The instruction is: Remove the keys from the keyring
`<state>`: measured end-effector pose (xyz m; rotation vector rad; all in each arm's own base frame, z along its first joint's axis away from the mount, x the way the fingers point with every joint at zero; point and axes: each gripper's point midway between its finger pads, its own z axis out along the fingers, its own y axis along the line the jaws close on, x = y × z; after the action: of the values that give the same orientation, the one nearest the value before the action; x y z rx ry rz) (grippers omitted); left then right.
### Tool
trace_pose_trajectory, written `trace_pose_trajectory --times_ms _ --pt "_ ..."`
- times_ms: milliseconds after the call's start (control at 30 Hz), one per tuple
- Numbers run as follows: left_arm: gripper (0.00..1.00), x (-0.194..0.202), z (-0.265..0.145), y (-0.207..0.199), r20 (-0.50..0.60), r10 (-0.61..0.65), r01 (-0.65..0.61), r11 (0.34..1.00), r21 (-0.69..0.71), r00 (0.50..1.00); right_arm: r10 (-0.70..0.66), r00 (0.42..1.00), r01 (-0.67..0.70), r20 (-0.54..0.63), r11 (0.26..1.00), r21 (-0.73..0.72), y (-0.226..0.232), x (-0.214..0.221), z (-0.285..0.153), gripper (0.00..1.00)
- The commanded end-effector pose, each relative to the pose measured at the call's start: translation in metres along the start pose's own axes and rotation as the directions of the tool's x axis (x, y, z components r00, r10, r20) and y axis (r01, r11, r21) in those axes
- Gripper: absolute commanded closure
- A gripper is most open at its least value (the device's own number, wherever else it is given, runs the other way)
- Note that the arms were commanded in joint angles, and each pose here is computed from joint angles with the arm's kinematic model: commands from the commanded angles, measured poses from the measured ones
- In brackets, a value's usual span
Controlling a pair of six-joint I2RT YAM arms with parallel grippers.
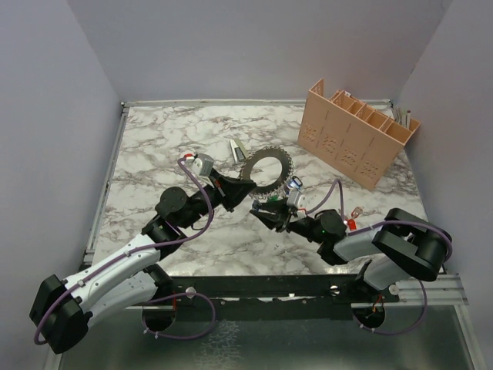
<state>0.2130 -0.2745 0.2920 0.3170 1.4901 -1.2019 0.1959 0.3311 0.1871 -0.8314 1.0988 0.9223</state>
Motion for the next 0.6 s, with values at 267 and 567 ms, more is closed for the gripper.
trace_pose_trajectory --times_ms 267,567 --pt "1.00 -0.030 -0.003 -0.003 0.132 -0.034 0.037 0.999 -0.017 0.991 -0.050 0.979 0.038 0.195 0.997 0.063 -0.011 -0.049 -0.002 0.99" --pt "1.00 -0.035 -0.022 0.025 0.262 -0.186 0.227 0.965 -0.135 0.947 0.021 0.993 -0.024 0.120 0.999 0.023 -0.004 -0.038 -0.002 1.00"
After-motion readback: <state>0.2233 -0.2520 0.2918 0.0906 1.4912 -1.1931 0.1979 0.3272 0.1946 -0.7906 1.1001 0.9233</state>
